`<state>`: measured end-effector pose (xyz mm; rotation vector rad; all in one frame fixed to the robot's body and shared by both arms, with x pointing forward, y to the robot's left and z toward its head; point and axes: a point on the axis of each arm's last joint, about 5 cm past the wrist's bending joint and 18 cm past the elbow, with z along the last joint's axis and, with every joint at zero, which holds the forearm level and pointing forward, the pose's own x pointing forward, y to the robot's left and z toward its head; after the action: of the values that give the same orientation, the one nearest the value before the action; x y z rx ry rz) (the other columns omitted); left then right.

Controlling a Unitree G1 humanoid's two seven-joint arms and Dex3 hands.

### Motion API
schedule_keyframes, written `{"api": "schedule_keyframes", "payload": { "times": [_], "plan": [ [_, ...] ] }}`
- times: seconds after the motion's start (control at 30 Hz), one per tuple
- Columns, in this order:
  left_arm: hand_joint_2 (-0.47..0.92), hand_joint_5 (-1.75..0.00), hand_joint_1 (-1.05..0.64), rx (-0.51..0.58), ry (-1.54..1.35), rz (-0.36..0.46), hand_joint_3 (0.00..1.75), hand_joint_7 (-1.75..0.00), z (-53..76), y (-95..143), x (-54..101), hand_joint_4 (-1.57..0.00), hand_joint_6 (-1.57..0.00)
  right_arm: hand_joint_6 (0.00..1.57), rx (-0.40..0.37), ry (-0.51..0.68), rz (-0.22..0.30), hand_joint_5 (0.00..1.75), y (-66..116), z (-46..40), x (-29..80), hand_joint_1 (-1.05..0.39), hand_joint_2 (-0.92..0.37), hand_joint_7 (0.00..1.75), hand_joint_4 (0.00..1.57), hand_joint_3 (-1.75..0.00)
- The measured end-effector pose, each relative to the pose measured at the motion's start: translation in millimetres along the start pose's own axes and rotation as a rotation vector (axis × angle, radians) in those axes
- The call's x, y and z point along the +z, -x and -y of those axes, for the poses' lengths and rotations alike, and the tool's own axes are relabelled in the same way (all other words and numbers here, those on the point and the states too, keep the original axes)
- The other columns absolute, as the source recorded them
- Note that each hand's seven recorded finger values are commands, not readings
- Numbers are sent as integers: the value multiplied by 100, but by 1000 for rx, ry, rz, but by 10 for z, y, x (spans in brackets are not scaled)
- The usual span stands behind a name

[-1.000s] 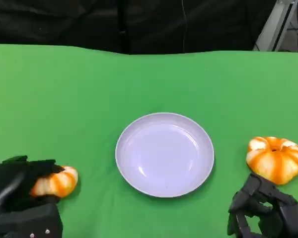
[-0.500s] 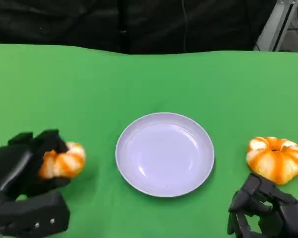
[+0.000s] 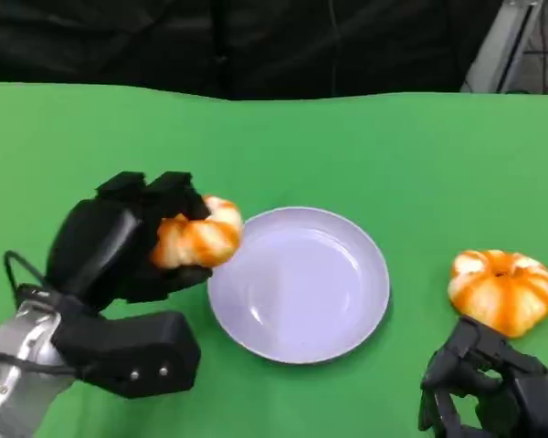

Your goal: Grasp the bread from the table and place it into the plate.

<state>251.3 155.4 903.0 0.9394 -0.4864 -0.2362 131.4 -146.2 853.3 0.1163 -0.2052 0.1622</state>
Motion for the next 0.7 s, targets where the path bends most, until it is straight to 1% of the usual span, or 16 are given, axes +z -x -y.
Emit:
{"api": "schedule_keyframes", "payload": {
  "times": [0.17, 0.23, 0.27, 0.33, 0.47, 0.5, 0.57, 0.7],
  "plan": [
    [89, -175, -9, -56, 53, 100, 47, -174, 134, -298, 294, -55, -49, 74, 9, 2, 4, 175, -20, -19, 1, -16, -50, 160, 83, -130],
    [89, -175, -9, -72, 60, 120, 47, -174, 166, -367, 355, -55, -49, 73, 7, 3, 3, 175, -16, -19, 0, -17, -50, 160, 83, -130],
    [91, -175, -9, -77, 61, 126, 44, -174, 174, -390, 373, -54, -47, 73, 4, 3, 1, 175, -13, -19, -1, -16, -50, 160, 83, -130],
    [91, -175, -9, -104, 58, 128, 41, -175, 222, -430, 385, -54, -46, 73, 0, 9, 2, 175, -9, -19, -2, -16, -50, 159, 82, -130],
    [91, -175, -7, -184, 52, 99, 38, -175, 420, -408, 379, -56, -48, 73, -7, 10, 19, 175, -15, -46, 1, -16, -50, 159, 82, -129],
    [91, -175, -7, -195, 50, 96, 37, -175, 452, -398, 379, -56, -48, 73, -9, 7, 20, 175, -17, -55, -1, -16, -50, 159, 82, -129],
    [91, -175, -7, -198, 48, 90, 37, -175, 471, -393, 371, -56, -48, 73, -11, 4, 20, 175, -18, -67, -3, -16, -50, 159, 82, -128],
    [92, -175, -7, -183, 42, 94, 36, -175, 458, -421, 370, -56, -48, 73, -13, 3, 20, 175, -19, -71, -3, -16, -51, 159, 82, -128]
  ]
}}
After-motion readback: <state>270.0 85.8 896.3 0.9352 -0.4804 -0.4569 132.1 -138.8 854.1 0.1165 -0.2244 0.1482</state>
